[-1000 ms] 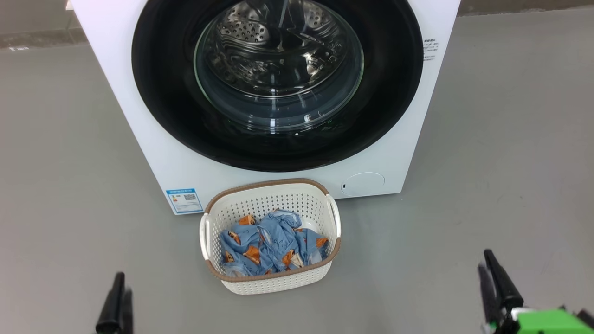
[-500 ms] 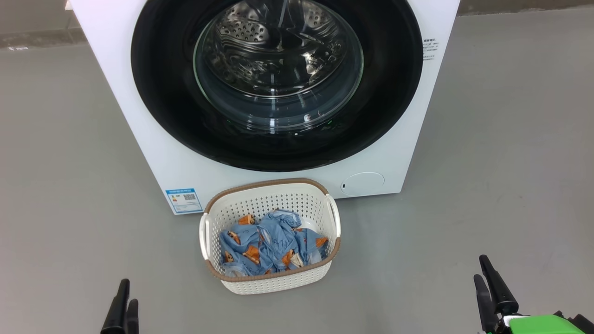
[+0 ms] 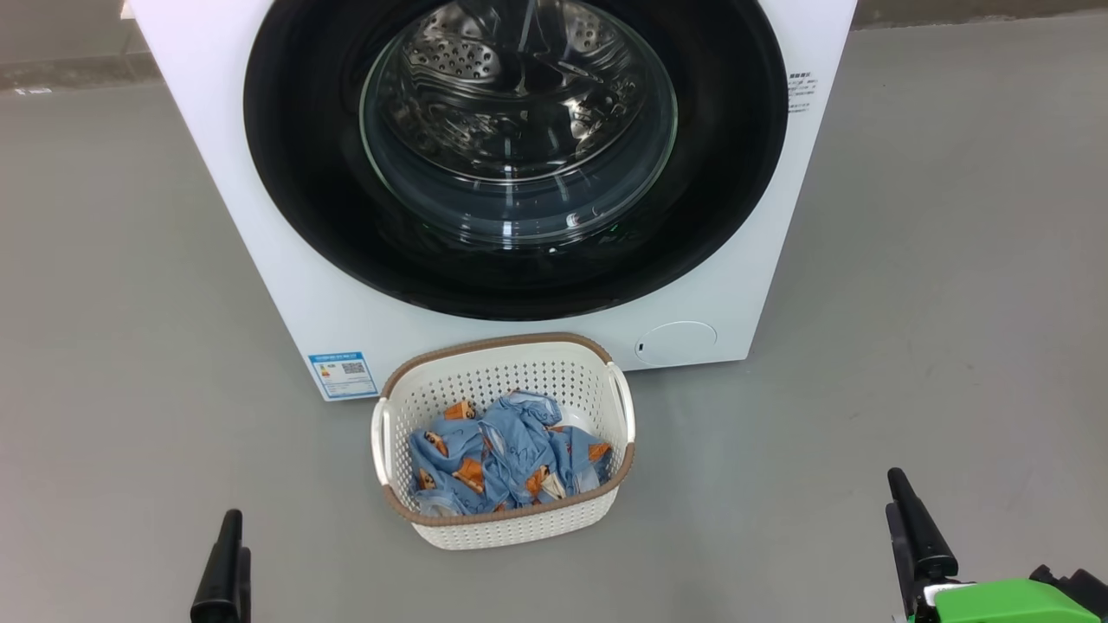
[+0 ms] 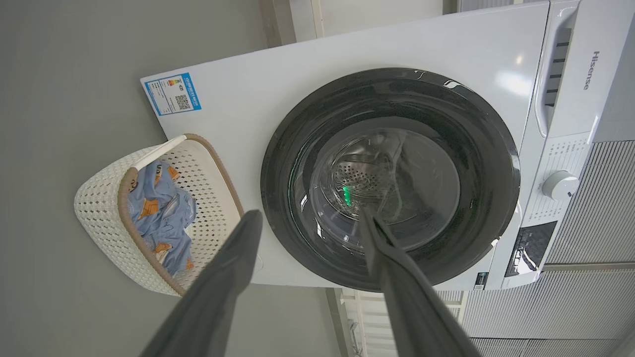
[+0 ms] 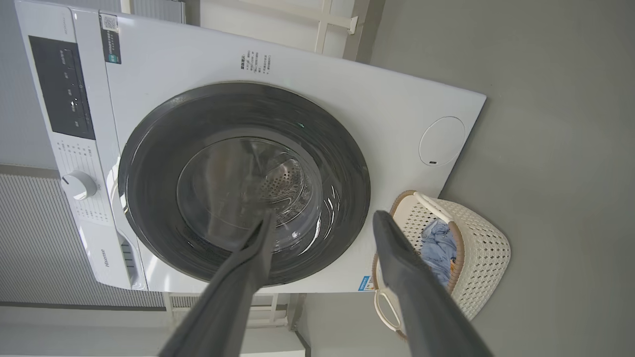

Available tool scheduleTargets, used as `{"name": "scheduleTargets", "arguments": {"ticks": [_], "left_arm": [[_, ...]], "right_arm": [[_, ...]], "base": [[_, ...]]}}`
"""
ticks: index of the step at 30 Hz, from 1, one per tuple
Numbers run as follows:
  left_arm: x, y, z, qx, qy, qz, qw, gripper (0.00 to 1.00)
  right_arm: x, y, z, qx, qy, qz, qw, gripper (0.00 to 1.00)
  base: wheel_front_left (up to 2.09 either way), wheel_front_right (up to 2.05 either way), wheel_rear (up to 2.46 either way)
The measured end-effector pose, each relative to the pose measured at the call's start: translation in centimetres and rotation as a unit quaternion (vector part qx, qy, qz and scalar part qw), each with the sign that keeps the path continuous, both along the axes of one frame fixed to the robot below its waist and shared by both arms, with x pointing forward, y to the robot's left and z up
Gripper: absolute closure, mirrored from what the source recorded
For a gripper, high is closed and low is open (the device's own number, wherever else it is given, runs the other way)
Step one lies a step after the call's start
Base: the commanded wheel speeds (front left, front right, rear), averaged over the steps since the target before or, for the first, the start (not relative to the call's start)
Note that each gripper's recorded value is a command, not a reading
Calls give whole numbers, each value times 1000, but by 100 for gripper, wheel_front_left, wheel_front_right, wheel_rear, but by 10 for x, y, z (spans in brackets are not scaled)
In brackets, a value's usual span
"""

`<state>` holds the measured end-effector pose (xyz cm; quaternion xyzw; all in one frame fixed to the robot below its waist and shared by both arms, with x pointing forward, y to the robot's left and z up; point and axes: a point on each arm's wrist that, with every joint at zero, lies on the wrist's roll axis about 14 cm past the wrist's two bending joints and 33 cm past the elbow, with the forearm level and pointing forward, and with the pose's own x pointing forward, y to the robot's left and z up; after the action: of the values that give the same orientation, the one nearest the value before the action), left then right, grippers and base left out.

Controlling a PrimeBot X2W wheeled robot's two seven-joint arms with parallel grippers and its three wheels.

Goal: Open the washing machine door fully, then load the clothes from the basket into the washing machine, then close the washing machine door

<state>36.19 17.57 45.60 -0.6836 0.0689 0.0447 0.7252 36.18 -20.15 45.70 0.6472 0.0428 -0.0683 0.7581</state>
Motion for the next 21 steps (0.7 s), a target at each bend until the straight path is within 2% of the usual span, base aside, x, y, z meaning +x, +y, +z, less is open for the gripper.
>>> {"name": "scheduleTargets", "arguments": {"ticks": [9,21], "left_arm": [[4,1,6,47,-10,-8,999,0],[5,-2,10,135,-21,-30,990,0]], "right_arm": [[2,2,3,-52,-2,9,999,0],[8,4,13,-143,-16,22,989,0]], "base": [[0,0,0],[0,0,0]]}}
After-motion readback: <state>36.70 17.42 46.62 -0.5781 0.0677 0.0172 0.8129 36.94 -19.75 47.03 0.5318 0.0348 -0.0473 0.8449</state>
